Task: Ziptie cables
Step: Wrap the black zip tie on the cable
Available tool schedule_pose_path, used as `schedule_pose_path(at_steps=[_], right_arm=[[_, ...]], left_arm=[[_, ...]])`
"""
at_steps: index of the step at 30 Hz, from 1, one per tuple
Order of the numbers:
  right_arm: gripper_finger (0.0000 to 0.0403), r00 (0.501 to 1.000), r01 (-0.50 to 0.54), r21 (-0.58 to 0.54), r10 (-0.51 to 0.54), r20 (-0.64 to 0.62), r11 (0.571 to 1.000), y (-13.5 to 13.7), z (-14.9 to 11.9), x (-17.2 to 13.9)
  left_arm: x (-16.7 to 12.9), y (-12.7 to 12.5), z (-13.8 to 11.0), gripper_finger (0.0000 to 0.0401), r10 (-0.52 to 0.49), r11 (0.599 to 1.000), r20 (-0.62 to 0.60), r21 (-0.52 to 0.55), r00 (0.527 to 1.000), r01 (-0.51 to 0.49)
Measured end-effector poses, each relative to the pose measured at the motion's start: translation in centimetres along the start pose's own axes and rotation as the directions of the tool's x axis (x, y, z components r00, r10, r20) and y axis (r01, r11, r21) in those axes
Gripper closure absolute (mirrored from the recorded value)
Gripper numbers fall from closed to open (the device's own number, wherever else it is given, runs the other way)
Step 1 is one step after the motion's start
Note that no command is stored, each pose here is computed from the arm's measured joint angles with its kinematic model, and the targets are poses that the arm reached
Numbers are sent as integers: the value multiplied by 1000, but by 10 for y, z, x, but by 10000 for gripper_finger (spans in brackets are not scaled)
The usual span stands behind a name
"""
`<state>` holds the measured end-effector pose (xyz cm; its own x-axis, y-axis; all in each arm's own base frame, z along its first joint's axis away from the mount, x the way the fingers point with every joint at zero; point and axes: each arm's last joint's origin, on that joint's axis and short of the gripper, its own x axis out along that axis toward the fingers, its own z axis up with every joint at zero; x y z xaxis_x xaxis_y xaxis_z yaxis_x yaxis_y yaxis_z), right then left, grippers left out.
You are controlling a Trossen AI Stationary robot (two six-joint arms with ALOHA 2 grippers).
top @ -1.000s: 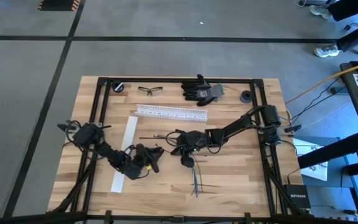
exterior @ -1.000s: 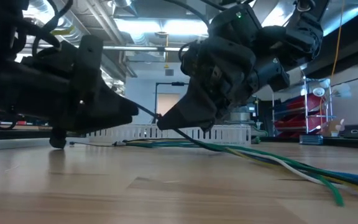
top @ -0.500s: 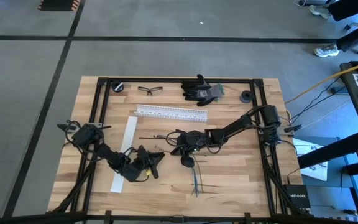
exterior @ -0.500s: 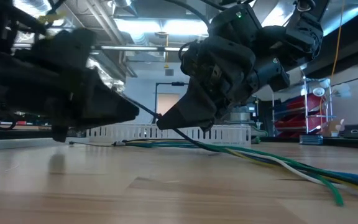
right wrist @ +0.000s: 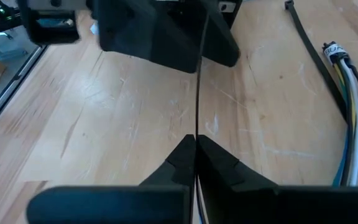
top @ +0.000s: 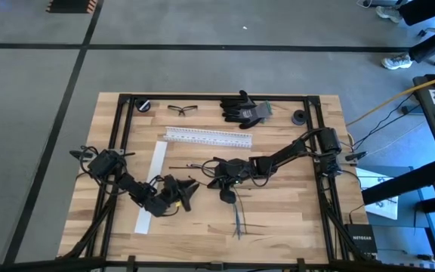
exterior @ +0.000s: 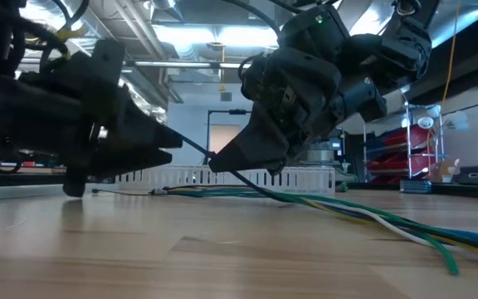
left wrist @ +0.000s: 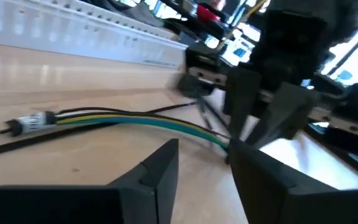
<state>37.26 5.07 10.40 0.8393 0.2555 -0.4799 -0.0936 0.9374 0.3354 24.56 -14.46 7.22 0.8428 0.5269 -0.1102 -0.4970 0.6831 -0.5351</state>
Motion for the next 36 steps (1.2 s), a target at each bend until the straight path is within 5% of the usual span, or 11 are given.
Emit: schedule_pose_path(at_steps=[17, 36], right_arm=[[403, 1000, 0, -3, 0, 0, 1000, 0, 0, 0], [402, 1000, 2, -2, -2, 0, 1000, 0, 0, 0]], left_arm=[[14, 1, 9, 296, 0, 995, 22, 96, 1000, -2], [14, -7, 12, 399, -25, 972, 49, 235, 998, 13]])
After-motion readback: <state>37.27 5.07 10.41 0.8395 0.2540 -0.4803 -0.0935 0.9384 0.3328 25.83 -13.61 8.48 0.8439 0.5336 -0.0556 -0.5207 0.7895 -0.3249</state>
